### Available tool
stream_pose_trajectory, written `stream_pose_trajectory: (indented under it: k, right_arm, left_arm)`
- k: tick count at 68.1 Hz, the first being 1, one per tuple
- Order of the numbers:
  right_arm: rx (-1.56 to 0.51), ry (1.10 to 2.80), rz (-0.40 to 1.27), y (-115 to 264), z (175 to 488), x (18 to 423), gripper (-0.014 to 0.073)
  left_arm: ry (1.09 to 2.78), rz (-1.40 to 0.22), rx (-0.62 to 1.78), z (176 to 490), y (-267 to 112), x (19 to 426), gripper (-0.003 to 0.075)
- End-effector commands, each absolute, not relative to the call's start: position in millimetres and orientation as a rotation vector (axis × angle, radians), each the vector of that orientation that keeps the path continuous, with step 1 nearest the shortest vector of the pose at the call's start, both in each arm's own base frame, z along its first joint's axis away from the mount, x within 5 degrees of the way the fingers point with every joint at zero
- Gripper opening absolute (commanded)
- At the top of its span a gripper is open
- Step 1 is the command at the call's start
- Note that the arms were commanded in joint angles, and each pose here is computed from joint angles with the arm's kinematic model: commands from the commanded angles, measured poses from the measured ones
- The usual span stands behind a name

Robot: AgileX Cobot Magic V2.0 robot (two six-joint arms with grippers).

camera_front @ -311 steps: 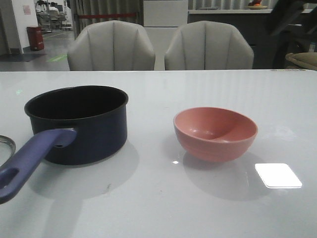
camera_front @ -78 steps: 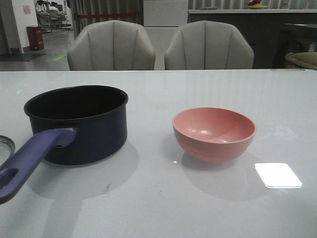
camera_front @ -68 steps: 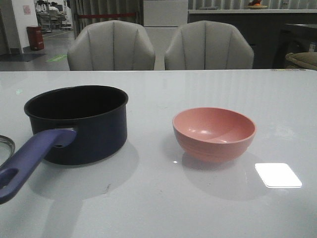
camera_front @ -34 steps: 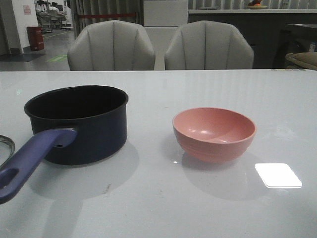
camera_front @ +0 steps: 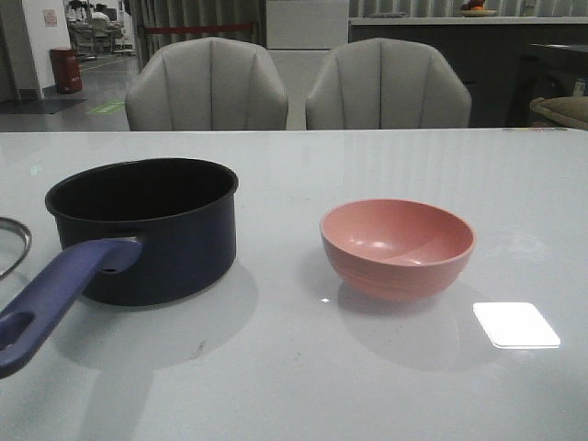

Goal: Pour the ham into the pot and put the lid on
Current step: 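Grasp the glass lid knob with the left gripper and lift it, then carry the lid over the saucepan and lower it onto the rim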

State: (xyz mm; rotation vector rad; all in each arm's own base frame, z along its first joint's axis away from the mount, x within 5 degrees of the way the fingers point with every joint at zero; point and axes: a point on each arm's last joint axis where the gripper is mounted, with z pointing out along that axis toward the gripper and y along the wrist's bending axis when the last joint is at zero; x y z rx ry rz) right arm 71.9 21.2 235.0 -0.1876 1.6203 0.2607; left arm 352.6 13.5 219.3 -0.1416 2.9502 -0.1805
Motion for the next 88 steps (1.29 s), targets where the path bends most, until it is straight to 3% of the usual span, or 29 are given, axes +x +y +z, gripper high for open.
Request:
stream_pose_trajectory:
  k: [1,11,24,38,50,61,88]
  right_arm:
    - [-0.174,1.518,0.242,19.6,251.6,72.5,0.0158]
    - [-0.174,1.518,0.242,19.6,251.6,72.5,0.0158]
    - [-0.174,1.518,0.242,19.6,251.6,72.5,0.0158]
    - [-0.174,1.518,0.242,19.6,251.6,72.5,0.0158]
    - [-0.174,1.518,0.242,19.6,251.6,72.5,0.0158]
    - [-0.174,1.518,0.242,19.6,251.6,72.5,0.0158]
    - [-0.174,1.518,0.242,19.6,251.6,72.5,0.0158]
  left_arm:
    - [2.758,-0.175,-0.058,281.7,9.9,350.2,0.0312]
    - [2.639,-0.175,0.018,328.5,-3.3,346.9,0.0312]
    - [2.575,-0.230,0.213,356.9,-53.0,345.5,0.0312]
    - [2.591,-0.295,0.456,346.5,-120.2,346.1,0.0312]
    - [2.622,-0.309,0.574,340.0,-153.1,355.0,0.0312]
    - [2.737,-0.300,0.632,331.3,-161.3,364.2,0.0312]
    - [2.761,-0.181,0.595,321.3,-155.0,375.6,0.0313]
